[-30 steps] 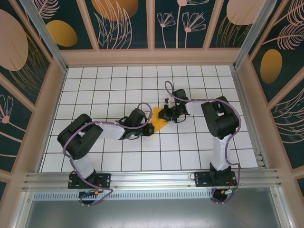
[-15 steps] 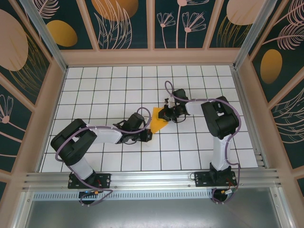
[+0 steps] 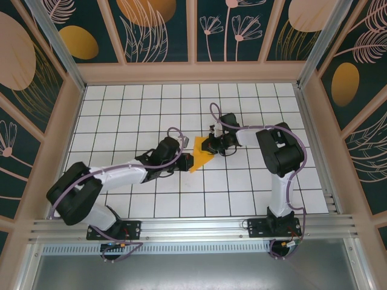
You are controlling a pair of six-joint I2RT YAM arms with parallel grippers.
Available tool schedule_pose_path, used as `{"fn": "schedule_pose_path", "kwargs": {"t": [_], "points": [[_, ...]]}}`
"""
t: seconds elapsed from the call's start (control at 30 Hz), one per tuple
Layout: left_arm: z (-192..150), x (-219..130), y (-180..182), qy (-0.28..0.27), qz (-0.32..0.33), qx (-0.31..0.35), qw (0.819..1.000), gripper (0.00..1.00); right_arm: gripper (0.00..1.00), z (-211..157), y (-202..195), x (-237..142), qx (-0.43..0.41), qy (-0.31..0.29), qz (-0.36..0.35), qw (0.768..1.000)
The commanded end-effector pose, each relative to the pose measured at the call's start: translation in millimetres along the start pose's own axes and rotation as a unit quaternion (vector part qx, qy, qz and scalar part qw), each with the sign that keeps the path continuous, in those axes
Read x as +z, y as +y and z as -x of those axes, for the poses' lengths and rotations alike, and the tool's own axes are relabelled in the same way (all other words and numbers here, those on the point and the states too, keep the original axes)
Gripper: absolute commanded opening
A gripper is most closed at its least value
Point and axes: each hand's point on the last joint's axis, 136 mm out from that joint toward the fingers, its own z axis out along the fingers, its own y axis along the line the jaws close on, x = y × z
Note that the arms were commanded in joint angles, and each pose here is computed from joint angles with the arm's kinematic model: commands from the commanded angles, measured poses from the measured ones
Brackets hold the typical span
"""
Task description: Fold a paper plane with a square sheet of paper (pick it up from the middle)
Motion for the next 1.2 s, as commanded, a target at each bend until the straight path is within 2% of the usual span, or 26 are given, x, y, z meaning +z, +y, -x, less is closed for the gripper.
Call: {"fn": "schedule_pose_path", "kwargs": {"t": [0.0, 0.33, 0.5, 0.6, 0.87, 1.03, 1.17], "points": [[9, 21, 1, -0.008, -0.001, -0.032, 0.999, 0.00, 0.00, -19, -74, 18, 0.058, 0.011, -0.121, 0.991], [-16, 52, 34, 0.039, 0.051, -0.055, 0.996, 0.00, 0.00, -14, -59, 14, 0.043, 0.007, -0.099, 0.994], [-42, 54, 58, 0.078, 0.092, -0.064, 0.991, 0.00, 0.00, 0, -26, 4, 0.000, -0.016, -0.056, 0.998], [-50, 53, 63, 0.088, 0.095, -0.070, 0.989, 0.00, 0.00, 6, 0, -7, -0.041, -0.034, -0.026, 0.998], [-55, 52, 63, 0.096, 0.092, -0.073, 0.988, 0.00, 0.00, -28, 25, -7, -0.091, -0.009, 0.005, 0.996], [-56, 52, 63, 0.099, 0.092, -0.073, 0.988, 0.00, 0.00, -33, 25, 5, -0.092, 0.006, -0.001, 0.996], [-59, 51, 65, 0.104, 0.094, -0.077, 0.987, 0.00, 0.00, -27, 7, 12, -0.072, 0.007, -0.039, 0.997]]}}
